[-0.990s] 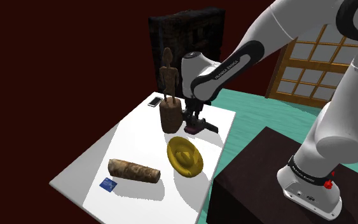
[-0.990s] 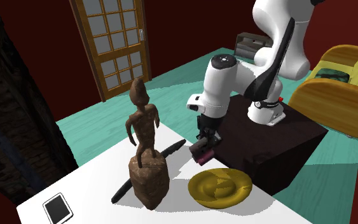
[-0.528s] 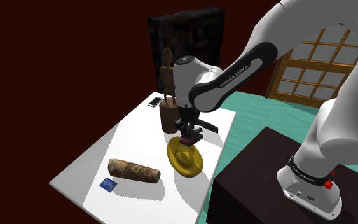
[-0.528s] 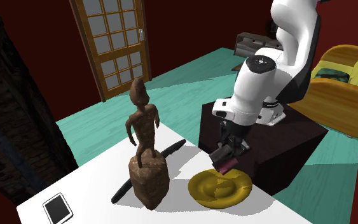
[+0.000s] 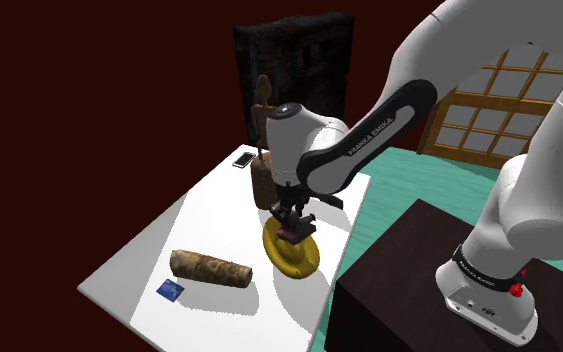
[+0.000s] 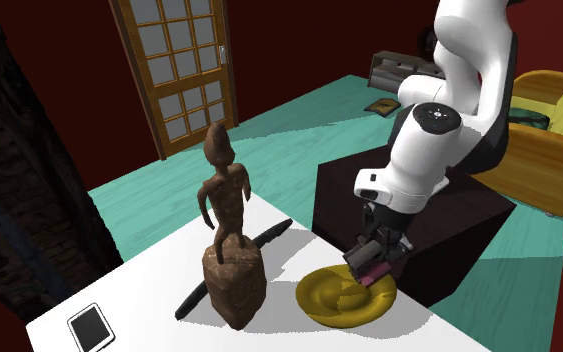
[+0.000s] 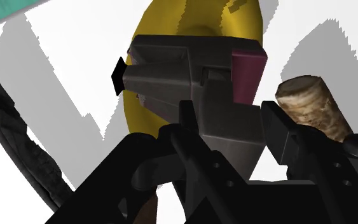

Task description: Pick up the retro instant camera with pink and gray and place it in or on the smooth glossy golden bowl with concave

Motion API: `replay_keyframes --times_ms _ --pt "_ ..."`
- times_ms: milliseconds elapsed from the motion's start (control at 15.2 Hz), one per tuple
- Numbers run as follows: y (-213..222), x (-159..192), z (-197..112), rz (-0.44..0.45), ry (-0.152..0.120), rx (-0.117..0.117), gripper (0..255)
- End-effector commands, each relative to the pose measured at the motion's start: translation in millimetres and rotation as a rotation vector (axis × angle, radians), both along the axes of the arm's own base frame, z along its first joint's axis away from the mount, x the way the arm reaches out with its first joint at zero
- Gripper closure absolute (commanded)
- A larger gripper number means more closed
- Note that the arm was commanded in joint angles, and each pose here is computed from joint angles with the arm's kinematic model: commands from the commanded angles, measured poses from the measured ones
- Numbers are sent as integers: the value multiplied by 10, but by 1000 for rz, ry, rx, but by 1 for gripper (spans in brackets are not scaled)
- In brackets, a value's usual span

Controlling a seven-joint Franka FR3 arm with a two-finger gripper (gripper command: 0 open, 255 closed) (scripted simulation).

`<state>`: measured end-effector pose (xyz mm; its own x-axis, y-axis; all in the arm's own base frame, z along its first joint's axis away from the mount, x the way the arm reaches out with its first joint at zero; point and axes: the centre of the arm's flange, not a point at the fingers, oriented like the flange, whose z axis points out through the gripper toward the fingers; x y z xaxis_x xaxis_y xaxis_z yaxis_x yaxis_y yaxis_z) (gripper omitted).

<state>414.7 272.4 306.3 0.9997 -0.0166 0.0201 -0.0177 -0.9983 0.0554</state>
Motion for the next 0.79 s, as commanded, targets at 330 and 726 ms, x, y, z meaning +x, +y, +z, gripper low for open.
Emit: replay_keyframes --times_ms 330,726 --pt "5 3 -362 0 -1 1 255" --pt "5 3 -679 0 -1 1 255"
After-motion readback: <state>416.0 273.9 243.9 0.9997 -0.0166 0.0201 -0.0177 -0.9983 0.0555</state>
